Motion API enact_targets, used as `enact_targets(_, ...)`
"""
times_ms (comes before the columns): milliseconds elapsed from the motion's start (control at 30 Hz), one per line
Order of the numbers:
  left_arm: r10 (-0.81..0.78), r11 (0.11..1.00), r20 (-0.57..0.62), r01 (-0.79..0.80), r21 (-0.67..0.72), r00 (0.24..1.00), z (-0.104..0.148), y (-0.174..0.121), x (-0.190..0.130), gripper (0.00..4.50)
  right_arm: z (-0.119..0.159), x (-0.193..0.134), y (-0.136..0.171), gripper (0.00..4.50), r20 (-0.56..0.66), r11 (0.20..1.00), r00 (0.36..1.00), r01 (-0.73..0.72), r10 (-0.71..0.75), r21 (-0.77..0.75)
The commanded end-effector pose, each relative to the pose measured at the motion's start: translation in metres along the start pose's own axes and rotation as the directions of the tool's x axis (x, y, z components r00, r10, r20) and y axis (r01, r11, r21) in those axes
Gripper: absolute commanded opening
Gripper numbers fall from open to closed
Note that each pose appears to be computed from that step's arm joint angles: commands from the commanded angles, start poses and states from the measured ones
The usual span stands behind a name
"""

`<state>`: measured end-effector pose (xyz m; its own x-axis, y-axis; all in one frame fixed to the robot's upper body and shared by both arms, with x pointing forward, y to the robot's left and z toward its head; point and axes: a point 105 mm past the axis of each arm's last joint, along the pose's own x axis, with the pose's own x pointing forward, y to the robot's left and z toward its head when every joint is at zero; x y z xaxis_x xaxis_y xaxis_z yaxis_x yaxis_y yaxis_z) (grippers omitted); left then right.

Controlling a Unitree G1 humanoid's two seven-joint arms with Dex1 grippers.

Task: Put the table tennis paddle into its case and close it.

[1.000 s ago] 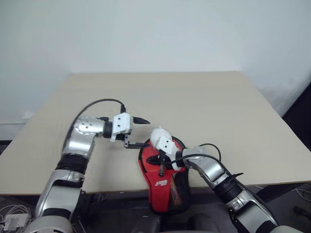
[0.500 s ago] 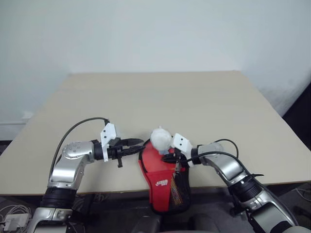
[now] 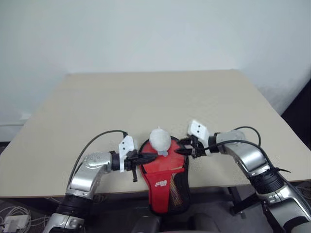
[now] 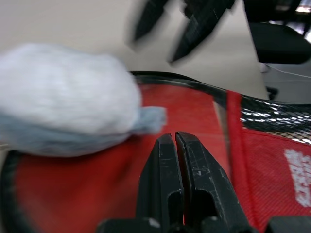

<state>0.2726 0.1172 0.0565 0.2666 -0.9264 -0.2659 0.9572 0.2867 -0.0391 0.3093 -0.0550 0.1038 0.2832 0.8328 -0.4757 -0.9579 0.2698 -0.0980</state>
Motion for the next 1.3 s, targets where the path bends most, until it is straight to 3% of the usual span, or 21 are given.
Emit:
enact_targets(33, -0.026, 0.999, 0.002, 0.025, 0.04, 1.0, 0.01, 0.003, 0.005, 0.0, 0.022, -0.004, -0.004, 3.34, 0.064, 0.999, 0.998, 0.02, -0.018, -0.039)
enact_targets(133, -0.039, 0.998, -0.006, 0.039, 0.045, 0.999, 0.009, 0.005, 0.011, 0.0, 0.029, -0.002, -0.008, 4.4, 0.079, 0.998, 0.996, 0.038, -0.034, -0.051)
enact_targets(167, -0.04, 0.998, -0.006, 0.041, 0.045, 0.999, 0.009, 0.005, 0.012, 0.0, 0.032, 0.0, -0.008, 4.48, 0.084, 0.998, 0.996, 0.043, -0.039, -0.051)
enact_targets(500, -0.072, 0.997, -0.015, 0.072, 0.034, 0.997, 0.007, 0.006, 0.025, 0.0, 0.051, 0.021, -0.015, 4.48, 0.129, 0.997, 0.99, 0.069, -0.065, -0.024)
enact_targets(1100, -0.085, 0.996, -0.021, 0.086, 0.006, 0.996, 0.0, 0.003, 0.031, 0.0, 0.017, 0.067, -0.012, 4.48, 0.019, 0.999, 1.0, 0.024, -0.024, 0.026)
enact_targets(1200, -0.084, 0.996, -0.022, 0.085, 0.006, 0.996, -0.001, 0.002, 0.031, 0.0, 0.016, 0.068, -0.016, 3.91, 0.018, 0.999, 0.999, 0.039, -0.039, 0.031)
enact_targets(1300, -0.083, 0.997, -0.024, 0.083, 0.006, 0.996, -0.001, 0.003, 0.031, 0.0, 0.016, 0.068, -0.018, 2.93, 0.02, 0.999, 0.999, 0.042, -0.043, 0.034)
